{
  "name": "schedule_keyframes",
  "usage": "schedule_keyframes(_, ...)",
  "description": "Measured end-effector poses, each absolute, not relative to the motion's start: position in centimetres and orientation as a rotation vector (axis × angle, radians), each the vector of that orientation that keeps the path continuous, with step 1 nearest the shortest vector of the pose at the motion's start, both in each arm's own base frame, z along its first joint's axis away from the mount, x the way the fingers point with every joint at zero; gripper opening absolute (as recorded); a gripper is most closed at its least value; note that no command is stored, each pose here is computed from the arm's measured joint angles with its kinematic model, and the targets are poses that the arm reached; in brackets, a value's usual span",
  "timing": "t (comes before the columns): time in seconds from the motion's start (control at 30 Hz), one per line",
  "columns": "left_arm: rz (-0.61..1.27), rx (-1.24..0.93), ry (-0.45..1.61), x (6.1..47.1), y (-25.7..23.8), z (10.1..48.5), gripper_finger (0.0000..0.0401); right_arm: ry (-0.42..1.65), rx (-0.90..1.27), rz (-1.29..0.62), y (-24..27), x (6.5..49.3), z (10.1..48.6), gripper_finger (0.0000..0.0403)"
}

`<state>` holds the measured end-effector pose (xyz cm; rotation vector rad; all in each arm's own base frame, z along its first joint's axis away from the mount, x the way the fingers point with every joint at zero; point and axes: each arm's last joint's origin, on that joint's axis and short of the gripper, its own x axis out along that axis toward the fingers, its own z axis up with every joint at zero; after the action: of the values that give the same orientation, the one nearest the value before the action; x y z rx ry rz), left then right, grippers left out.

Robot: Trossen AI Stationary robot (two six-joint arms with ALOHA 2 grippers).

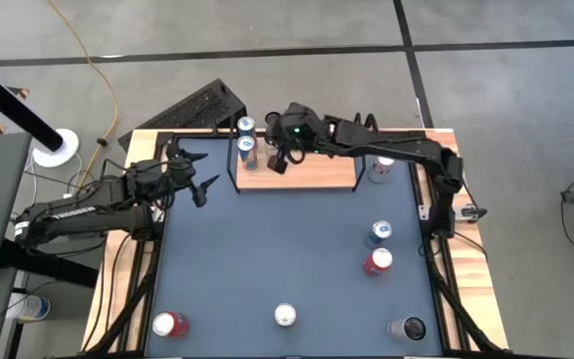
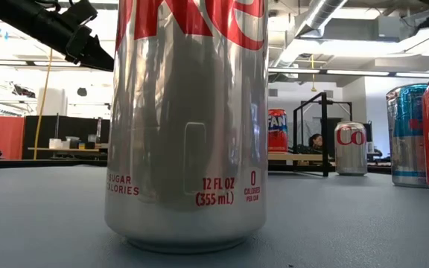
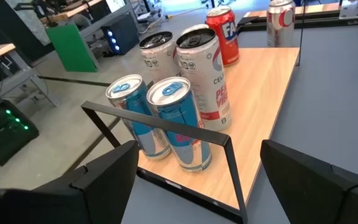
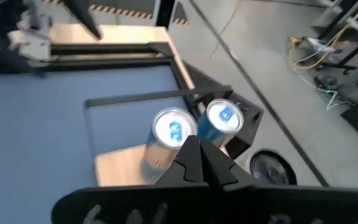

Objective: Place canned beverage on shelf
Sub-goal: Put the top pink and white soda can onto the shelf aligned with the other pink and white soda can

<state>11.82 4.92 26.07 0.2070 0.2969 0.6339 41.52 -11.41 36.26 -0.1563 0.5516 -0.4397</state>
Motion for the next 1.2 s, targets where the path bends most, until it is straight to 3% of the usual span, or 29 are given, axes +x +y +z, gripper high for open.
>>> schedule_keyframes(0.17, 0.626, 0.195, 0.297, 11.8, 4.9, 26.0, 0.0327, 0.600, -0.119, -0.348, -10.2, 39.2, 37.5, 0.0000)
schedule_keyframes(0.63, 0.626, 0.188, 0.296, 11.8, 4.9, 26.0, 0.0327, 0.700, 0.017, -0.417, -12.1, 38.8, 26.5, 0.0000)
schedule_keyframes(0.93, 0.630, 0.158, 0.285, 11.8, 4.9, 26.0, 0.0327, 0.645, 0.012, -0.462, -13.3, 38.6, 27.0, 0.0000)
schedule_keyframes(1.1, 0.632, 0.141, 0.281, 11.8, 4.9, 26.0, 0.0327, 0.747, 0.042, -0.351, -12.5, 37.7, 27.3, 0.0000)
schedule_keyframes(1.2, 0.632, 0.141, 0.284, 11.8, 4.9, 26.0, 0.0327, 0.805, 0.046, -0.271, -10.4, 36.0, 29.5, 0.0000)
